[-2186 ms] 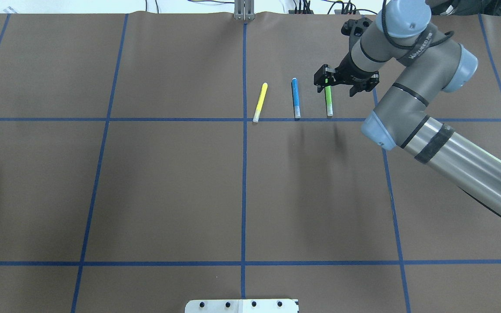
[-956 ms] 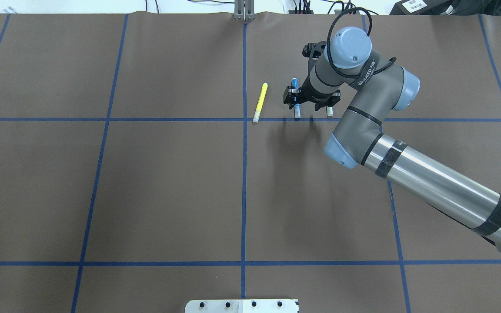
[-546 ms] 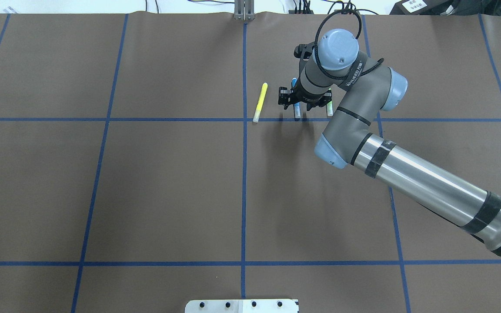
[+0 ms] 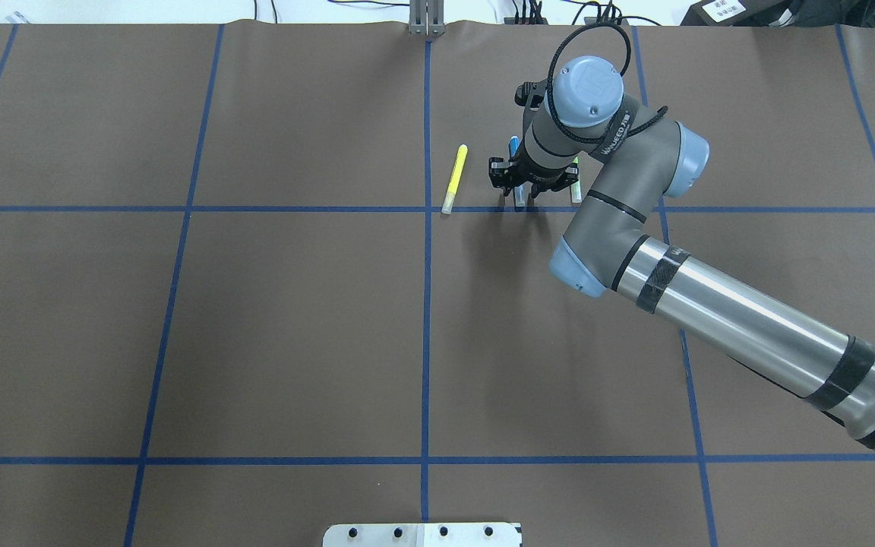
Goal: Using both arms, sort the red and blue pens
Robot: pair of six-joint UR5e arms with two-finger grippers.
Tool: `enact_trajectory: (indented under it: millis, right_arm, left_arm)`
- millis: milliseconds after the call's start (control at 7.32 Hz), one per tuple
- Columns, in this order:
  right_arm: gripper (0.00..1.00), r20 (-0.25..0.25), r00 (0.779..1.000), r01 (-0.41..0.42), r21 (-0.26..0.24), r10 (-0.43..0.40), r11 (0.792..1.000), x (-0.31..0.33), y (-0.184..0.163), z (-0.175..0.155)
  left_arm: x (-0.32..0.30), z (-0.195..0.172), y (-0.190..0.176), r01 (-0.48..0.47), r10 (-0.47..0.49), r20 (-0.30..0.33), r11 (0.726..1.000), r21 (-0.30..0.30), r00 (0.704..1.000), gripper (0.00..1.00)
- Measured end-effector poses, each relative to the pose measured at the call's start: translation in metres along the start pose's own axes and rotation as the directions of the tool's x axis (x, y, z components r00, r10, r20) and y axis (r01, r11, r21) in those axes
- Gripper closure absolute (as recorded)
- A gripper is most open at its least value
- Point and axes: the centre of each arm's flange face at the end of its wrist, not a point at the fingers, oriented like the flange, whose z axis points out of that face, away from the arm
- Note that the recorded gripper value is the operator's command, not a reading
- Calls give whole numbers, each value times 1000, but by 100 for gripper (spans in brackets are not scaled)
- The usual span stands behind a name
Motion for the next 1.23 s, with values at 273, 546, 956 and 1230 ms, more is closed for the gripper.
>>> enact_trajectory:
  millis: [273, 546, 956, 1230]
  right_arm:
    - [100, -5, 1000, -12, -3, 12, 1000, 5, 1, 3]
    - [100, 1, 999, -37, -11, 37, 999, 6, 1, 0]
    - [100, 101, 991, -83, -39, 86, 996, 16, -28, -65]
    - [100, 137, 983, -114, -72, 123, 991, 49, -31, -116]
  left_arm:
    - [-10, 6, 8, 19, -19, 0, 1000, -11, 1000, 100]
    - [-22, 6, 14, 55, -56, -4, 998, -20, 998, 100]
    - [-46, 11, 25, 117, -118, -7, 990, -75, 993, 100]
    - [-81, 27, 38, 99, -103, -21, 987, -125, 994, 100]
